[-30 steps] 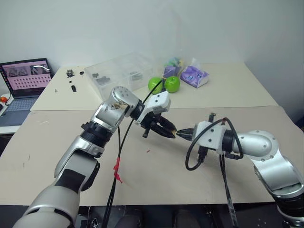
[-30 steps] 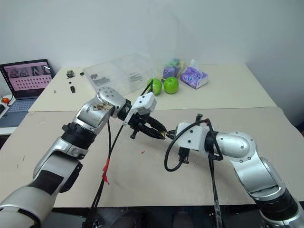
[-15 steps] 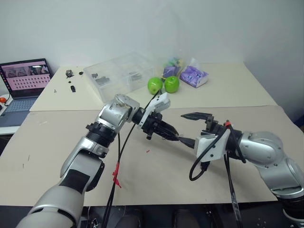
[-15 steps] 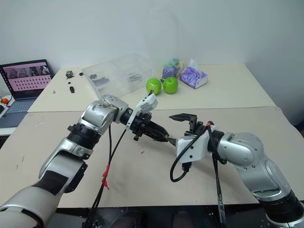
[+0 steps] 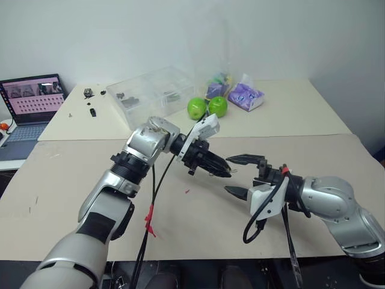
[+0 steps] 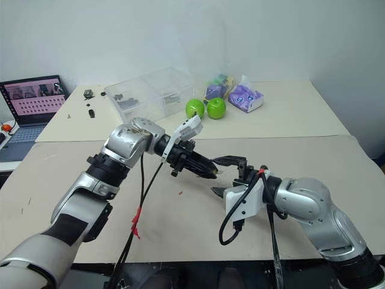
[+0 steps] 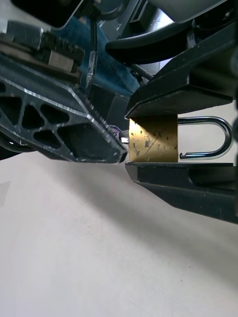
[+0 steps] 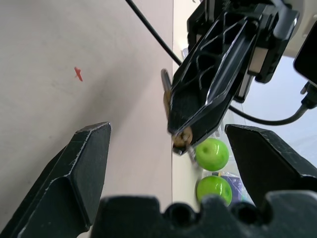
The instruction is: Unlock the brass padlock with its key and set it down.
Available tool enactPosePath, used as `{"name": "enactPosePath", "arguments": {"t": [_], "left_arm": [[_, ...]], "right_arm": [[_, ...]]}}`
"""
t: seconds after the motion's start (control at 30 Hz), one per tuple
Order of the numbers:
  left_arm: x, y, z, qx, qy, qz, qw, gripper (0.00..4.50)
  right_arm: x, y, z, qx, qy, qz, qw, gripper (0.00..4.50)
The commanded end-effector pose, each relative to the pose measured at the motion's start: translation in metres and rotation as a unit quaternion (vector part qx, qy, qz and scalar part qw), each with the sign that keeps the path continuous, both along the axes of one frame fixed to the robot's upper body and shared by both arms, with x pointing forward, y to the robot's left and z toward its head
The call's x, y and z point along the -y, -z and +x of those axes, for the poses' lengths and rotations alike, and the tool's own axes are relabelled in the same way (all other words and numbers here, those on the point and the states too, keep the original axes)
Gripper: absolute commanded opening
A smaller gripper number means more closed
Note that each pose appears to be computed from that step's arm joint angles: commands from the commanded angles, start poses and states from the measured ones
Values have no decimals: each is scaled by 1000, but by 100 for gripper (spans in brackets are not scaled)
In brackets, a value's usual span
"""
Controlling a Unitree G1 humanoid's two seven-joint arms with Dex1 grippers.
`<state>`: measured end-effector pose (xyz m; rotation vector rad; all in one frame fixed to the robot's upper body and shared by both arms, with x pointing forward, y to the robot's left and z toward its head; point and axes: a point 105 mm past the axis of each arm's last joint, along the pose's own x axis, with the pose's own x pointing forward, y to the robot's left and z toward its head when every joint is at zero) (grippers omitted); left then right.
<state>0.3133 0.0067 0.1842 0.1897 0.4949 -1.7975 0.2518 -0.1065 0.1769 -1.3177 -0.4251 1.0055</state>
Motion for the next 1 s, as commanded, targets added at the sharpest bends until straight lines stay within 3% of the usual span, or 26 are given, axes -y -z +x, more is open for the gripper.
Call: {"name": "enactPosePath", "arguments": {"t": [0.03,0.27,0.5,1.0], "left_arm": [[-5,-11,-4,7,26,-4,1000,81],[-19,2,0,-15,26,22,999,81],[-18,2,-11,-33,59,25,997,81],[-11,3,-27,-56,100,26,993,81]], "right_arm": [[2,-11,-1,42,-4,10,999,433],[-4,-12,-12,50,-29,24,998,433],[-11,-6,-23,38,-42,32,998,433],[-13,-8,-21,36,-39,51,997,433]]}}
